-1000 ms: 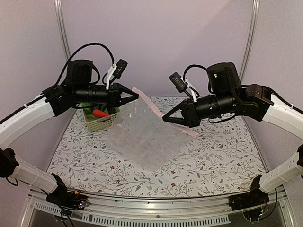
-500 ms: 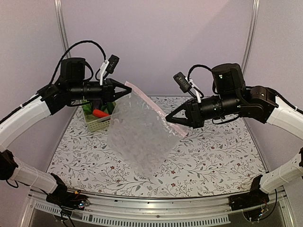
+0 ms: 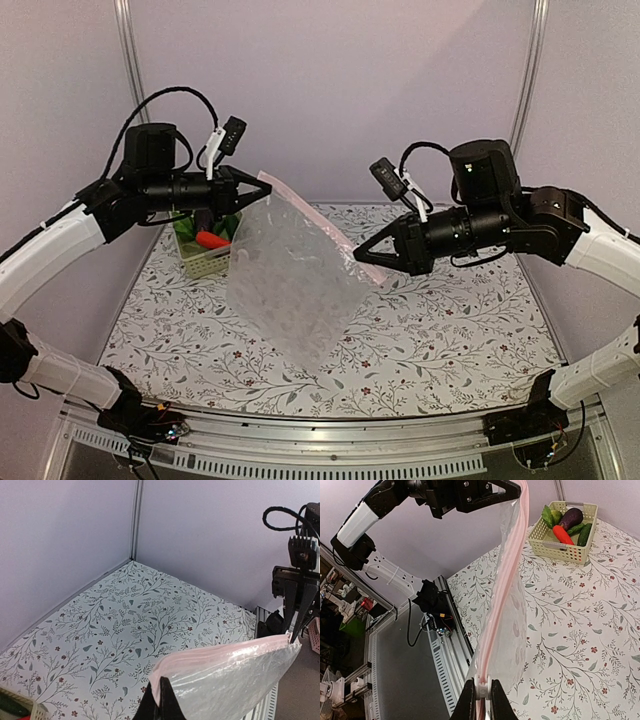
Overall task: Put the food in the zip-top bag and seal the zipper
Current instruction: Unzip the zipper from the zipper food storage bag.
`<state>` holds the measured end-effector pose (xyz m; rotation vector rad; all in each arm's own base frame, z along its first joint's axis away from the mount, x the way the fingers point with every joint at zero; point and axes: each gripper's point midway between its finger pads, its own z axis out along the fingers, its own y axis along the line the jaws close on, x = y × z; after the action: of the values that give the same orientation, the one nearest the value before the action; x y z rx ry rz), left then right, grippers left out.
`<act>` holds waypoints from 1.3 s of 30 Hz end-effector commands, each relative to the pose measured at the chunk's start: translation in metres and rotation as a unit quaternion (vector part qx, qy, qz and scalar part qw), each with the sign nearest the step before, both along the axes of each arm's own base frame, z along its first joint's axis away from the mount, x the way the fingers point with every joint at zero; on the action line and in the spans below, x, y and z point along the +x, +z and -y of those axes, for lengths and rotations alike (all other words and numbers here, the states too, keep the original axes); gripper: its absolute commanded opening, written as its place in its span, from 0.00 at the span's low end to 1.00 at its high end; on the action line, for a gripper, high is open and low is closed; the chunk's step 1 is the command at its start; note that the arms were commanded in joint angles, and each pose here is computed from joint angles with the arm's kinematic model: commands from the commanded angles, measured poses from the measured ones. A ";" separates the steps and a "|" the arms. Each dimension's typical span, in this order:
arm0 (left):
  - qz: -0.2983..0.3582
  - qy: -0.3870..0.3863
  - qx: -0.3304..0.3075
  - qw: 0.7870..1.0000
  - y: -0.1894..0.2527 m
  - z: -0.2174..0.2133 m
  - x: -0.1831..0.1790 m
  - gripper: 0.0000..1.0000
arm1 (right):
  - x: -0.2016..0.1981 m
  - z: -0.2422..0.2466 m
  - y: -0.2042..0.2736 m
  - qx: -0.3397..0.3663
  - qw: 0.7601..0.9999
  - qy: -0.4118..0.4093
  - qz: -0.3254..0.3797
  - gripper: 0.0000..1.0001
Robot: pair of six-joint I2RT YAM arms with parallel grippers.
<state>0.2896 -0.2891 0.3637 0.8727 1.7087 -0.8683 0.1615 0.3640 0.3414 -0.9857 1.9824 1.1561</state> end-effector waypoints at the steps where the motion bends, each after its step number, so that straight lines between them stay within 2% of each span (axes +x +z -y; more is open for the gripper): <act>1: 0.024 0.075 0.016 0.997 0.003 -0.031 0.024 0.00 | -0.013 0.012 -0.002 -0.007 1.000 0.007 -0.013 0.00; 14: 0.034 0.105 0.033 0.993 0.004 -0.044 0.029 0.00 | -0.014 0.021 -0.006 -0.013 1.000 -0.007 -0.016 0.00; 31: 0.046 0.108 0.039 0.992 0.005 -0.047 0.030 0.00 | -0.015 0.027 -0.009 -0.015 1.000 -0.019 -0.019 0.01; 35: 0.046 0.076 0.031 0.996 0.005 -0.039 0.022 0.00 | -0.015 0.028 -0.006 -0.011 1.000 -0.019 -0.018 0.10; 39: 0.055 -0.011 -0.004 0.998 0.013 -0.022 -0.006 0.00 | -0.016 0.027 -0.002 -0.007 1.000 -0.015 -0.018 0.35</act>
<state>0.2986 -0.2678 0.3678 0.8597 1.6869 -0.7533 0.1563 0.3438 0.3367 -0.9259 2.0237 1.1312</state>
